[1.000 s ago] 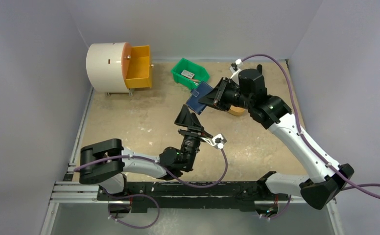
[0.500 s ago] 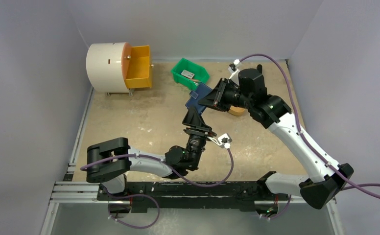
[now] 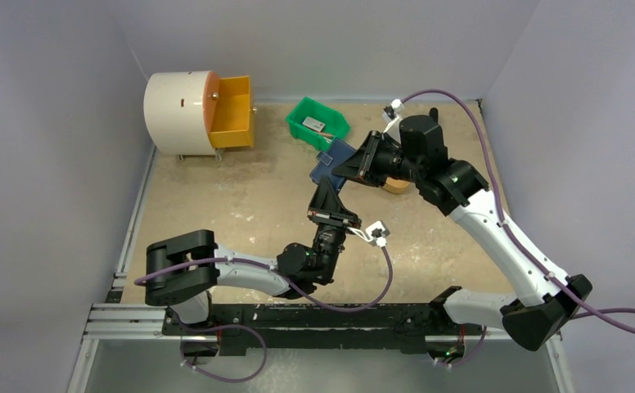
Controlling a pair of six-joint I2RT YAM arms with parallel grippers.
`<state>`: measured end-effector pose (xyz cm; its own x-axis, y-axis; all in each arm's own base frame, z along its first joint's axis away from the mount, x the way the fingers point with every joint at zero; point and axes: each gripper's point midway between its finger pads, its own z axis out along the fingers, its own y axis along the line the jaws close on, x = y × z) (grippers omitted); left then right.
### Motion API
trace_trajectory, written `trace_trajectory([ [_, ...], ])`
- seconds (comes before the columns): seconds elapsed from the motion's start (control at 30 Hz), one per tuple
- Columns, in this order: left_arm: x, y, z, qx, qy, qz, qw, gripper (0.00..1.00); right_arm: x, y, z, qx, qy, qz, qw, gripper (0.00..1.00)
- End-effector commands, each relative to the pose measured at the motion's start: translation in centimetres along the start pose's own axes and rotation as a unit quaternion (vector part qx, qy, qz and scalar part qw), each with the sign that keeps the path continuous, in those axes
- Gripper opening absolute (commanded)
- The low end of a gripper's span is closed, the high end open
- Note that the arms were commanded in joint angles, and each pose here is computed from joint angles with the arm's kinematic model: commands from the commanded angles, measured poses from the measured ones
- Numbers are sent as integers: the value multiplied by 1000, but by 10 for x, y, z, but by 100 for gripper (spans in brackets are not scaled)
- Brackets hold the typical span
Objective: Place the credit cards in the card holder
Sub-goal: Close the card holder at the center of the board.
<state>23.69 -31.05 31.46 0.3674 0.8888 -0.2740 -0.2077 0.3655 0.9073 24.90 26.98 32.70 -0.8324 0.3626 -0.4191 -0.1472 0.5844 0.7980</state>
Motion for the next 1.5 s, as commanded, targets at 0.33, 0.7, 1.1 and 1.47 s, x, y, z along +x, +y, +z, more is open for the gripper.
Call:
trace_trajectory([
  [0.33, 5, 30, -1, -53, 6, -62, 997, 0, 5, 57, -34, -108, 5, -33, 994, 62],
  [0.7, 31, 37, -9, -57, 56, -117, 990, 0, 2, 60, -66, -95, -18, -85, 992, 99],
  [1.1, 82, 65, -29, -71, 179, -328, 925, 0, -9, 36, -102, -61, -114, -167, 977, 98],
  [1.47, 68, 113, -15, -3, 86, -761, 643, 0, 10, 11, -89, -155, -187, -250, 937, 96],
])
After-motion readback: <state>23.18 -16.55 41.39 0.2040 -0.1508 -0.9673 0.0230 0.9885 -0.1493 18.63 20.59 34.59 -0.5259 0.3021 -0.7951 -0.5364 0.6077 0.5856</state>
